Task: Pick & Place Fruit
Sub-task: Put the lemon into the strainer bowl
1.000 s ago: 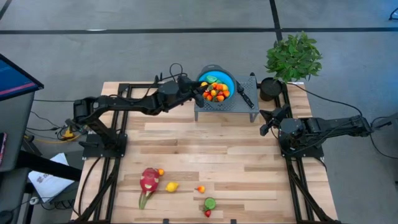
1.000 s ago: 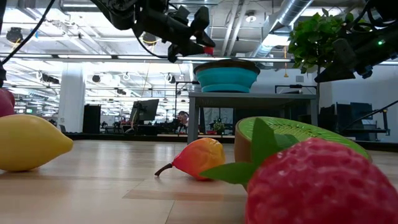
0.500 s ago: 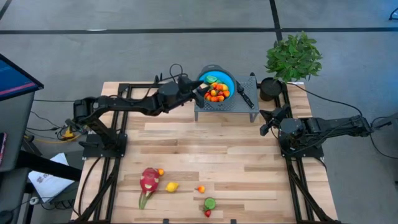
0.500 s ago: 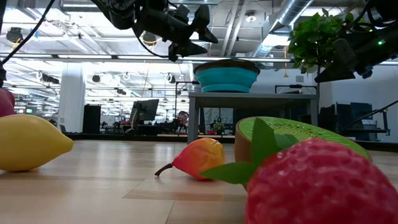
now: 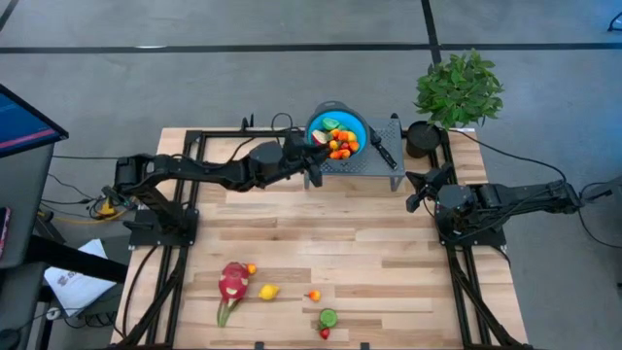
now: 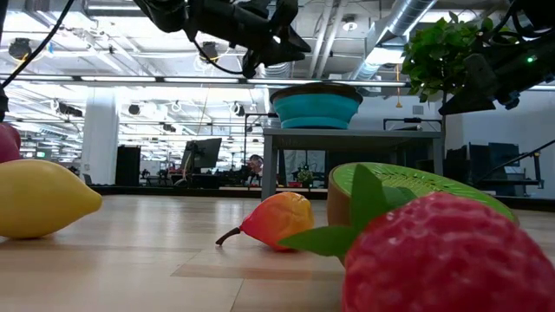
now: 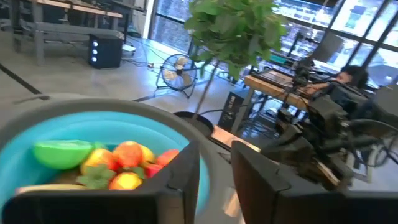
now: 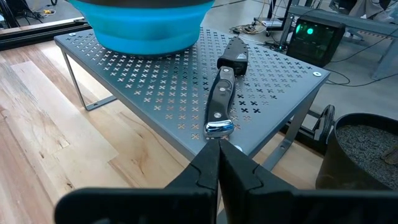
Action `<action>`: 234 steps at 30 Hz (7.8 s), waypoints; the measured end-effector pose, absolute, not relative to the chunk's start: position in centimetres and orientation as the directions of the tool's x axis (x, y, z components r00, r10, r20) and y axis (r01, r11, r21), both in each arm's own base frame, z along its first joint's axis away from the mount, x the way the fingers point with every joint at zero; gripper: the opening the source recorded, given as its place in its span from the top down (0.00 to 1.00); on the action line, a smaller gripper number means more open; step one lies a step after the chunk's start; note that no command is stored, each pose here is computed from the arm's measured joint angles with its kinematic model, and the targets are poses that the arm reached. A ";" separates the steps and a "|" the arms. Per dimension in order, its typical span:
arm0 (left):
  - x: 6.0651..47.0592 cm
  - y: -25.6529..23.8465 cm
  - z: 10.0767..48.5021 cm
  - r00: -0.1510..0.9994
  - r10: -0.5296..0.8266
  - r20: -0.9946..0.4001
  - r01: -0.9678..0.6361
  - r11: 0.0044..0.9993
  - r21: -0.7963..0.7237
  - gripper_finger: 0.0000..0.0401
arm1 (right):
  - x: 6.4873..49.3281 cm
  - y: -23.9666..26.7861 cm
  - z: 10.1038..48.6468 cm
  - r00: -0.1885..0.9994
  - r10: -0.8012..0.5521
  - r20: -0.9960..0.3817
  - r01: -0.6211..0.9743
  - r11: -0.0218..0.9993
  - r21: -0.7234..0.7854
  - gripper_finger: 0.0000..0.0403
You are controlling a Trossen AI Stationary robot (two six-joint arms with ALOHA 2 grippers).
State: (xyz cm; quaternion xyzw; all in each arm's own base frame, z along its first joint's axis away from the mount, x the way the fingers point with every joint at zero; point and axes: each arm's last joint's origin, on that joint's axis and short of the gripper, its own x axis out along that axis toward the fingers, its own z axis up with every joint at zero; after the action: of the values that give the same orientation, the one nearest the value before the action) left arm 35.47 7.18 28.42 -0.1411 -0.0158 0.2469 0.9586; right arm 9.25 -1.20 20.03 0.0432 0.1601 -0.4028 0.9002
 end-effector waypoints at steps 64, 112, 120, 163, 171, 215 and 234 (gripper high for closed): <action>23.8 -6.4 29.1 0.998 0.028 0.056 0.004 0.866 -0.500 0.88 | 9.3 -1.2 20.1 0.625 -0.711 -0.322 0.740 0.671 -0.047 1.00; 28.5 -14.2 30.0 0.998 0.057 -0.003 -0.055 0.943 -0.328 1.00 | 9.3 -1.2 20.0 0.627 -0.709 -0.323 0.737 0.674 -0.047 1.00; 29.3 -18.3 31.4 0.997 0.073 -0.027 -0.078 0.949 -0.306 1.00 | 9.2 -1.2 20.0 0.625 -0.709 -0.326 0.738 0.673 -0.051 1.00; 28.2 -20.7 23.7 0.504 -0.141 -0.852 -0.420 0.822 -0.384 1.00 | 9.2 -1.2 19.9 0.620 -0.710 -0.335 0.739 0.672 -0.056 1.00; 26.4 -19.3 24.2 0.393 -0.055 -0.918 -0.528 0.803 -0.275 1.00 | 9.5 -1.2 19.6 0.608 -0.711 -0.353 0.740 0.669 -0.073 1.00; 26.6 -19.0 24.2 0.421 -0.013 -0.907 -0.417 0.885 -0.206 0.27 | 9.9 -1.1 19.3 0.592 -0.713 -0.377 0.734 0.669 -0.114 1.00; 24.9 -18.6 17.0 0.429 -0.107 -0.897 -0.430 0.849 -0.307 0.34 | 9.9 -1.1 19.3 0.592 -0.713 -0.377 0.734 0.669 -0.114 1.00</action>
State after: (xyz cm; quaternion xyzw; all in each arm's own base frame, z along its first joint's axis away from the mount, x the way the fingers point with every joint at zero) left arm 24.94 -18.56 17.01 -0.2557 0.5249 0.1003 0.8056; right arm 9.89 -1.12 19.30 0.0268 0.1990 -0.4057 0.8917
